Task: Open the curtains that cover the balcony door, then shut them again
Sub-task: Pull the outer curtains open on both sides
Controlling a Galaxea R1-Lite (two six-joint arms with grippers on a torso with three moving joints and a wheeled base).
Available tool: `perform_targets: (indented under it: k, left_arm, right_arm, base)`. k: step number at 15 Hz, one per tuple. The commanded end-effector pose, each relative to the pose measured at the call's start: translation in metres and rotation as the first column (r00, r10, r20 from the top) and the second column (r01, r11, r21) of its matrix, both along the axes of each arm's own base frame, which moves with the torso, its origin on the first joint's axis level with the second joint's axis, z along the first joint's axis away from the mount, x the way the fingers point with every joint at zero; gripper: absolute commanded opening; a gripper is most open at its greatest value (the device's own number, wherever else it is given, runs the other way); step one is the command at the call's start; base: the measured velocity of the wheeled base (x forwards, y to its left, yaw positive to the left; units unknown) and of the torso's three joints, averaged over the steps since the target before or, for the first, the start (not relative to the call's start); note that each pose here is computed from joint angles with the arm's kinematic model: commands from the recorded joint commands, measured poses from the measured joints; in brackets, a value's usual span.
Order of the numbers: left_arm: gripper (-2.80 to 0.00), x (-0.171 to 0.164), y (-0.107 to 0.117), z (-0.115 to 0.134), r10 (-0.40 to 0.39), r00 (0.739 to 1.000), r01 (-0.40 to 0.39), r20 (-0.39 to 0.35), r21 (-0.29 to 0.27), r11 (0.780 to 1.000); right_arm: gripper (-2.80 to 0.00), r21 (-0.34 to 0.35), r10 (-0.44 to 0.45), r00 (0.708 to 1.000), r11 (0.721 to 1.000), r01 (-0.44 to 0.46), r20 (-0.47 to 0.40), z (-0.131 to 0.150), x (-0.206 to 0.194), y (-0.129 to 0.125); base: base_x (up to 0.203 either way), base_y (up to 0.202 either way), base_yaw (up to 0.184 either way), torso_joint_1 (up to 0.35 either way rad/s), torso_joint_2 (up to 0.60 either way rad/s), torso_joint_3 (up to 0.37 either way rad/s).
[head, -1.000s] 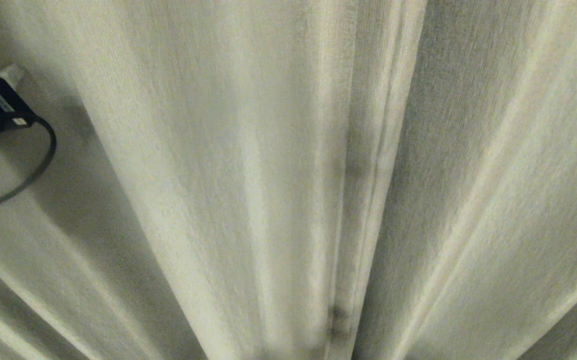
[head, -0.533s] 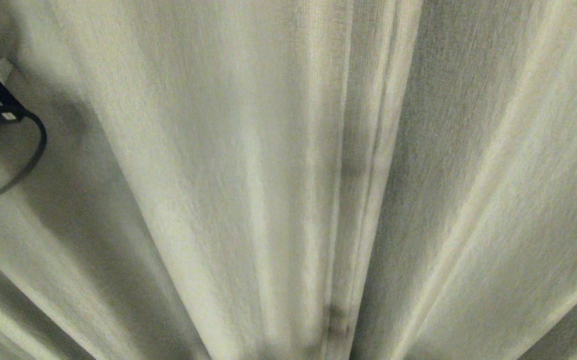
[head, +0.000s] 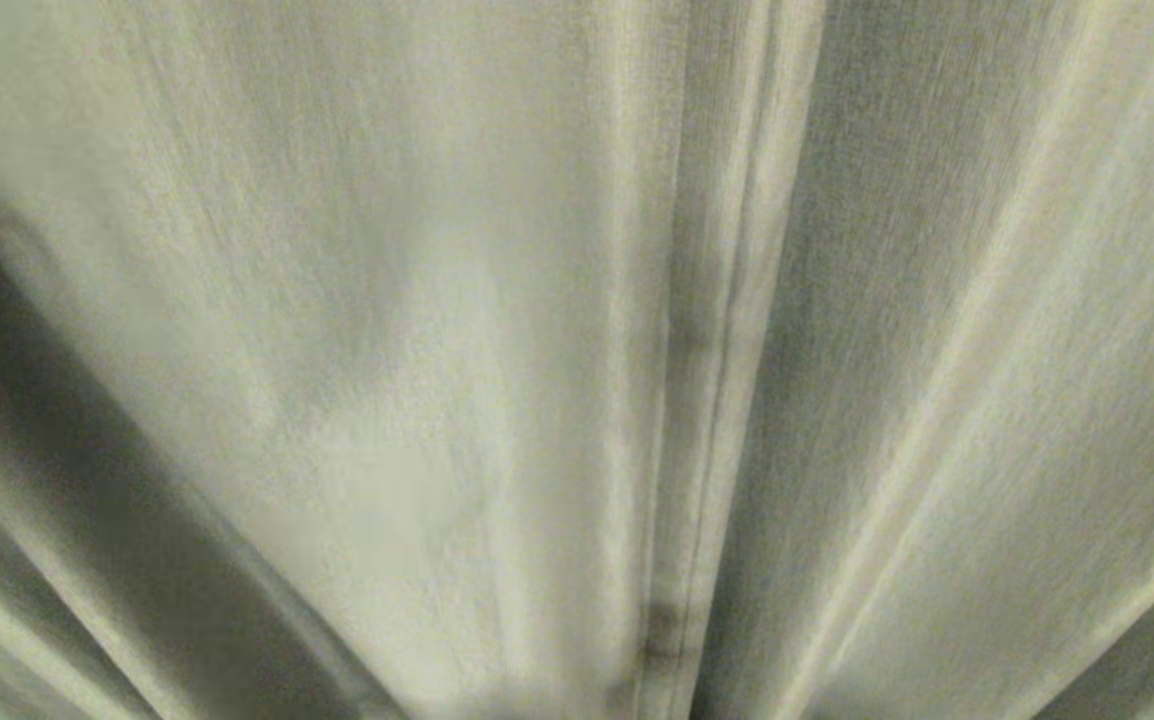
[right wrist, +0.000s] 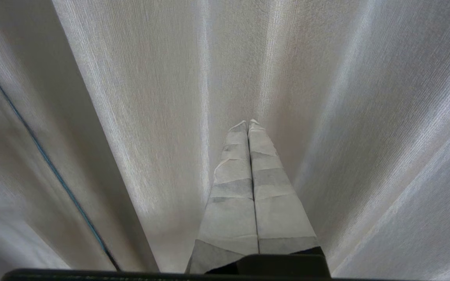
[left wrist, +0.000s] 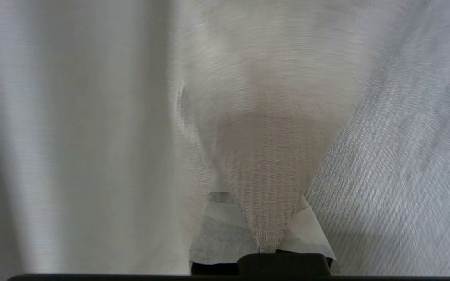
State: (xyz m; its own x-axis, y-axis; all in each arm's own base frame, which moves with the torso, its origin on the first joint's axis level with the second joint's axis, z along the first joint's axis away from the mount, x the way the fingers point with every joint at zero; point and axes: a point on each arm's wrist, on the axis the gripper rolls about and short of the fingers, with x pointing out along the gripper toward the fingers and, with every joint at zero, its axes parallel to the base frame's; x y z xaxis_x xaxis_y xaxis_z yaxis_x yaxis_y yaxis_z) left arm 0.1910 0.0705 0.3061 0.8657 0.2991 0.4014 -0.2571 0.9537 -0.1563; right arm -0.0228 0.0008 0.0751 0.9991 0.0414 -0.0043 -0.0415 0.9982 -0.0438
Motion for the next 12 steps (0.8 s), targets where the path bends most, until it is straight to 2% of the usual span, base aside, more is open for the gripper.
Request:
perform_targets:
  k: [1,4,7,12]
  left_arm:
    - [-2.80,-0.004,0.028,0.001,0.083,0.997,-0.083,0.005,-0.017,0.996]
    - [-2.80,-0.003,0.071,-0.001,0.160,0.987,-0.160,-0.004,-0.060,0.985]
    - [-2.80,0.007,0.111,-0.007,0.223,0.975,-0.219,0.023,-0.098,0.971]
    - [-2.80,0.011,0.179,-0.022,0.348,0.937,-0.342,0.028,-0.127,0.931]
  right_arm:
    - [-2.80,-0.001,0.000,1.000,1.000,0.000,0.000,0.000,0.000,0.000]
    - [-2.80,-0.001,0.001,1.000,1.000,-0.001,0.000,0.000,0.000,0.000]
    - [-2.80,-0.001,0.002,1.000,1.000,-0.002,0.000,0.000,0.000,0.000]
    - [-2.80,-0.001,0.000,1.000,1.000,0.000,0.000,0.000,0.000,0.000]
  base:
    - [0.000,0.000,0.000,0.000,0.00,0.000]
    - [0.000,0.000,0.000,0.000,0.00,0.000]
    - [0.000,0.000,0.000,0.000,0.00,0.000]
    - [0.000,0.000,0.000,0.000,0.00,0.000]
